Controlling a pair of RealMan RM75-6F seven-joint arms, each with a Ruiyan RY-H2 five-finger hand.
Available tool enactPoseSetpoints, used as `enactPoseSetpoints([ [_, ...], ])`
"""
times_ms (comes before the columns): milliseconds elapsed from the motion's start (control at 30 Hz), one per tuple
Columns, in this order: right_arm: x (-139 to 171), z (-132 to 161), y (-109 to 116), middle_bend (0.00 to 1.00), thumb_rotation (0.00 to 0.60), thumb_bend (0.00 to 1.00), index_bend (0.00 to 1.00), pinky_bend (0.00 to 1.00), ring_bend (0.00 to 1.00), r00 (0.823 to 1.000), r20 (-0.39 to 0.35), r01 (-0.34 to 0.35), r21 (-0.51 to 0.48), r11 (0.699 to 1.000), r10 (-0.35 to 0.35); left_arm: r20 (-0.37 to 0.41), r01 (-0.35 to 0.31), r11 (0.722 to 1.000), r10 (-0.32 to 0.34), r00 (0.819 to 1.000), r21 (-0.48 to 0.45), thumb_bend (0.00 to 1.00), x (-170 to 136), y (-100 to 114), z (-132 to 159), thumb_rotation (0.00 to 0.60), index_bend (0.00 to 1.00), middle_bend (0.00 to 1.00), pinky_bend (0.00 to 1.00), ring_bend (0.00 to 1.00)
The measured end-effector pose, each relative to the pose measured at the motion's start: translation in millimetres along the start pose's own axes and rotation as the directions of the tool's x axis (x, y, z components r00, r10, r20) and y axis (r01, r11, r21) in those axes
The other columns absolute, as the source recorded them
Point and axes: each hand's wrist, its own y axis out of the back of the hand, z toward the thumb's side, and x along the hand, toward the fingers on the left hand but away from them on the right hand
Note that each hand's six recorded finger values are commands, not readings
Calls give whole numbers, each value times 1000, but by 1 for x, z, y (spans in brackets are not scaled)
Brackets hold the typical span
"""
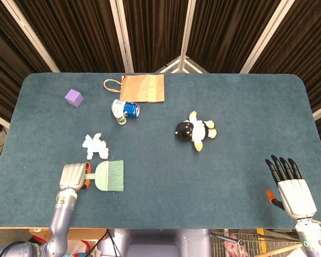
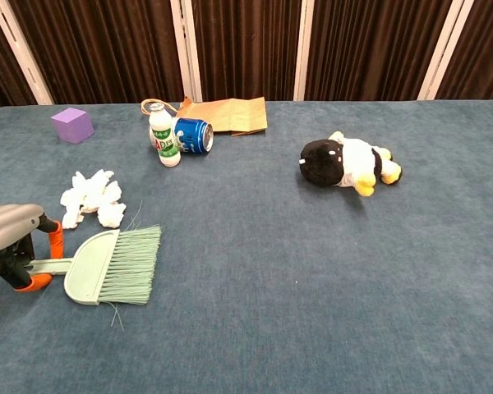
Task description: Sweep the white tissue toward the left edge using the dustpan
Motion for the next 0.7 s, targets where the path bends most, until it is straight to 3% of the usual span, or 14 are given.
enactPoseSetpoints([
  [267,-1,-1,0,0,600,322,0,0,0,1000,3,-3,2,1000,3,49,-71,997,72,996,-38,693,-6,17,8,600,776,1000,1000,1000],
  [467,-1,-1,0,0,600,322,0,0,0,1000,5,-3,2,1000,3,104,-131,988,139,985,-76,705,-14,47,25,600,787,1000,1000,1000],
  [700,-1,-2,0,0,600,323,0,0,0,1000,14,-7,-5,1000,7,158,-205,977,211,965,-58,705,-13,87,54,600,790,1000,1000,1000],
])
